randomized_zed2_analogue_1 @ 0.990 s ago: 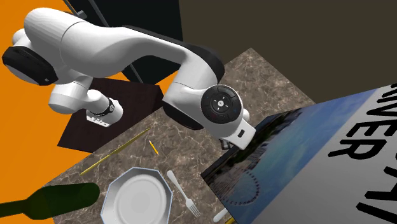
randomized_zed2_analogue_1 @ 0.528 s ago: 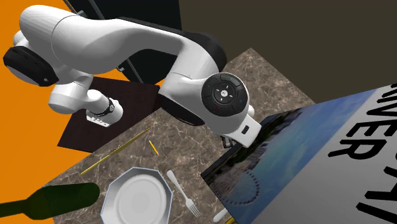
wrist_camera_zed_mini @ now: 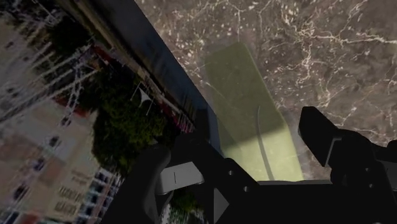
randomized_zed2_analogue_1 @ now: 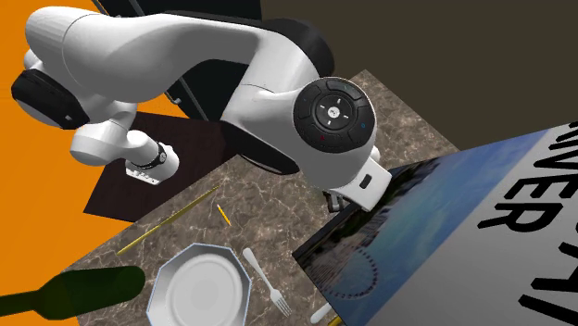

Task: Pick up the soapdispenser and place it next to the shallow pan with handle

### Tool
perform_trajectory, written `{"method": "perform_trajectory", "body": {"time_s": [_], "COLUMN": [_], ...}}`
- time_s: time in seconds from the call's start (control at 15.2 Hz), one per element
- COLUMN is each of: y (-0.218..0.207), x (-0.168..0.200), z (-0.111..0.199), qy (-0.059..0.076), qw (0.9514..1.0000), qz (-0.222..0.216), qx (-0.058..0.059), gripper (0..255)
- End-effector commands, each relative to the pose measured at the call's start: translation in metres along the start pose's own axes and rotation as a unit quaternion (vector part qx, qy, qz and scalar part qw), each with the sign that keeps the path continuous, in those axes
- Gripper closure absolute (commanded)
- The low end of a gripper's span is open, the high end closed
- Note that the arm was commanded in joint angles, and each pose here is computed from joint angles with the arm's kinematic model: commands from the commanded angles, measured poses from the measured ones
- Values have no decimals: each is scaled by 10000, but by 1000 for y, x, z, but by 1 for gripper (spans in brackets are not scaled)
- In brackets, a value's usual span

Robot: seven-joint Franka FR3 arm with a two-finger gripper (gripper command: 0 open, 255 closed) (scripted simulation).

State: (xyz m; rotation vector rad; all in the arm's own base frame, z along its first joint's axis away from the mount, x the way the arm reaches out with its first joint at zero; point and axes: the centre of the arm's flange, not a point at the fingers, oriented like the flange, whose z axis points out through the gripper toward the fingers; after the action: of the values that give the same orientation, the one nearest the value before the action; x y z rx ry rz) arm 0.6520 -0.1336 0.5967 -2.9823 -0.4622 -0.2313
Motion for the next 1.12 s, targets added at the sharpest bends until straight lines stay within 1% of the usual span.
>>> {"method": "perform_trajectory", "body": {"time_s": [0.0, 0.07, 1.06], "y": [-2, -2, 44], "x": [2, 3, -186], "z": [-10, -13, -49], "qy": [0, 0, 0], "qw": [10000, 10000, 10000], "qz": [0, 0, 0], "qx": [0, 0, 0], "gripper": [255, 255, 255]}}
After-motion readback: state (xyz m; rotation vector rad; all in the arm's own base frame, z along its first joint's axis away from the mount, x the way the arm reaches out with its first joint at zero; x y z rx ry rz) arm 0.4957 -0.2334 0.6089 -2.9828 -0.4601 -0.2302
